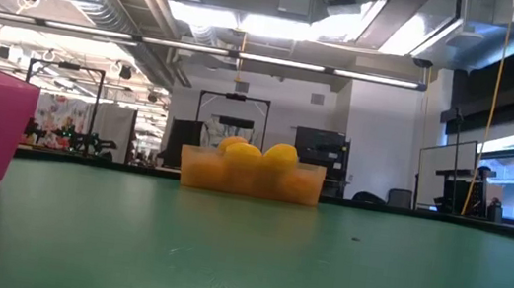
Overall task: Sort produce into baskets
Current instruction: Put the tomato leaf into the red bin
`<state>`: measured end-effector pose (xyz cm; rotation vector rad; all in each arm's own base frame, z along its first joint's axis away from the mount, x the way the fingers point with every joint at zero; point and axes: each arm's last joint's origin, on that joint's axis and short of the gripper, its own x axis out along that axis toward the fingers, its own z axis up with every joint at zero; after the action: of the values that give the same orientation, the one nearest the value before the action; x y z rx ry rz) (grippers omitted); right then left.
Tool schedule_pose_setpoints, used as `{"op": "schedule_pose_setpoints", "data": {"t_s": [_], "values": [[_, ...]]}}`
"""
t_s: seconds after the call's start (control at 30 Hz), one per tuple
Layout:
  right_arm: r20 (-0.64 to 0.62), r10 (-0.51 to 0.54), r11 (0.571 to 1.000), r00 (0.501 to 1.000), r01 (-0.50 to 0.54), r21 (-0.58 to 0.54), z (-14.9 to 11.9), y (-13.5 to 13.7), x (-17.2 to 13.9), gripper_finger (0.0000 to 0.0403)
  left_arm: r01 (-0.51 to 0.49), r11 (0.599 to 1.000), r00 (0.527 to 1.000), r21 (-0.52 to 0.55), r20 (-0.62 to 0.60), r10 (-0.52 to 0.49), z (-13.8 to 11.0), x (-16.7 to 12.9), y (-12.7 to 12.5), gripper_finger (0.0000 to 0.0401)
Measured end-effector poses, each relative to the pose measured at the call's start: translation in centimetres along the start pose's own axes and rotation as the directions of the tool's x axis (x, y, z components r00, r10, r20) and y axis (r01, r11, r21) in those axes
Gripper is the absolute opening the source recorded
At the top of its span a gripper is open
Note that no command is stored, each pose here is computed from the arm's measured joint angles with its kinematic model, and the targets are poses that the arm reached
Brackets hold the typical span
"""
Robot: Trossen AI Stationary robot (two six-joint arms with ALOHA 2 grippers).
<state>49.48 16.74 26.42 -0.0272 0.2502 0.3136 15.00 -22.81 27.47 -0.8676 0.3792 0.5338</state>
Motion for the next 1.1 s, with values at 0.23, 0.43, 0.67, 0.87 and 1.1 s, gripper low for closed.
{"op": "schedule_pose_setpoints", "data": {"t_s": [0.23,0.43,0.67,0.87,1.1], "values": [[0.000,0.036,0.999,0.999,-0.036,0.008,-1.2,0.4,0.9,0.0374,-0.009,1.000,0.999,0.023,0.032,0.008,0.3,0.1,0.2,0.0185],[-0.042,0.063,0.997,0.997,-0.061,0.040,-3.1,0.5,2.0,0.0374,-0.039,0.999,0.998,0.037,0.052,0.037,0.5,0.4,0.7,0.0185],[-0.105,0.026,0.996,0.994,-0.018,0.082,-4.1,0.4,2.2,0.0374,-0.058,0.998,0.997,0.028,0.049,0.056,0.4,0.6,1.2,0.0185],[-0.103,-0.094,0.992,0.990,0.101,0.072,-4.1,0.0,2.2,0.0374,-0.069,0.997,0.997,0.030,-0.012,0.070,-0.2,-0.1,1.4,0.0185],[-0.134,0.015,0.997,0.991,-0.005,0.078,-4.4,0.7,2.2,0.0374,-0.071,0.996,0.997,0.051,-0.014,0.072,-0.2,-0.2,1.5,0.0185]]}}
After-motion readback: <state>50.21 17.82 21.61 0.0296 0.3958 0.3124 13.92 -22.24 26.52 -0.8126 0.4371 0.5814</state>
